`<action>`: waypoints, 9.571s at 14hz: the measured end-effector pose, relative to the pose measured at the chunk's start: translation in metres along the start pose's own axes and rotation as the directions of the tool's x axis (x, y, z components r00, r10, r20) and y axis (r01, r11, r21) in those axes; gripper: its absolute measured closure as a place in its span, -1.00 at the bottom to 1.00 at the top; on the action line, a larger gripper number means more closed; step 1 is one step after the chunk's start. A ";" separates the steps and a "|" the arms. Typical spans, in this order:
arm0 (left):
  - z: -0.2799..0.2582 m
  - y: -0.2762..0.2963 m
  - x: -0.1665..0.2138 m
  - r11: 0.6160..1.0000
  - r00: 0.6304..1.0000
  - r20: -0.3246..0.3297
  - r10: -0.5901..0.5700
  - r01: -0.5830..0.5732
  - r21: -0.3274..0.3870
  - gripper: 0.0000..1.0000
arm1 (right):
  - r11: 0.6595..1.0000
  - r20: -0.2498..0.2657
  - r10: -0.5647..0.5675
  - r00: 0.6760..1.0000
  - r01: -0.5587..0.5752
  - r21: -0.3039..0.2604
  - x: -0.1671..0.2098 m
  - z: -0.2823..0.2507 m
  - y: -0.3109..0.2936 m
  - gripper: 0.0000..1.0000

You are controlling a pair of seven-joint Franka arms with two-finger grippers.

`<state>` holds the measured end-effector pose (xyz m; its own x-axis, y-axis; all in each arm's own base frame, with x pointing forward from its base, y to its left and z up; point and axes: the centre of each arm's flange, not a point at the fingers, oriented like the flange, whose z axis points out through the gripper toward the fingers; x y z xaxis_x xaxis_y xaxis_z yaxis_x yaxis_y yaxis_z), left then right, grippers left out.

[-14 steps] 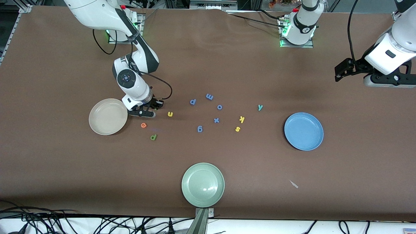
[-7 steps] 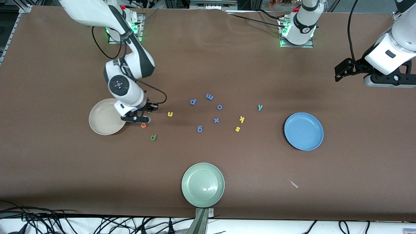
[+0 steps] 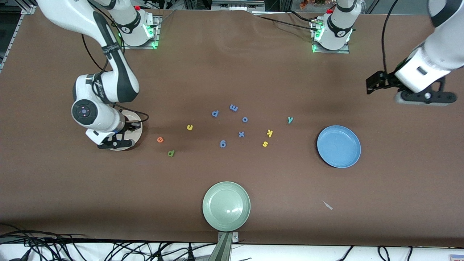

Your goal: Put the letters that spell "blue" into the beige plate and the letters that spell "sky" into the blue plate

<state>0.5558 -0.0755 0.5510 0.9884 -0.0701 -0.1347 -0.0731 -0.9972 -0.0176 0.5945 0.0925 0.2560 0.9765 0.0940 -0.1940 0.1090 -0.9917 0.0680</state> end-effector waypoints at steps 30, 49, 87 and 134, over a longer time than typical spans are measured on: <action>0.367 0.277 0.074 0.911 0.911 -0.002 0.411 -0.411 0.002 0.19 | 0.995 -0.137 -0.053 0.989 0.064 0.073 0.025 0.065 -0.120 -0.95; 0.287 0.081 0.107 0.820 0.818 0.199 0.540 -0.565 0.097 0.52 | 0.994 -0.163 -0.075 0.984 0.086 0.066 0.032 0.056 -0.106 0.40; 0.357 0.286 0.110 0.907 0.903 -0.088 0.420 -0.422 -0.007 -0.16 | 0.915 -0.093 0.385 0.918 -0.366 0.171 0.083 0.053 -0.150 -0.77; 0.316 0.177 0.061 0.898 0.888 0.139 0.439 -0.438 -0.039 -1.00 | 0.962 -0.112 0.249 0.962 -0.232 0.142 -0.020 0.024 -0.231 -1.00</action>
<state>0.5613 -0.2481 0.2263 0.8269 -0.4958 -0.2652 -0.4932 -0.8661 0.0814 0.5456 0.3176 0.2208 0.9874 -0.1463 -0.0602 -0.1482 -0.9885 -0.0287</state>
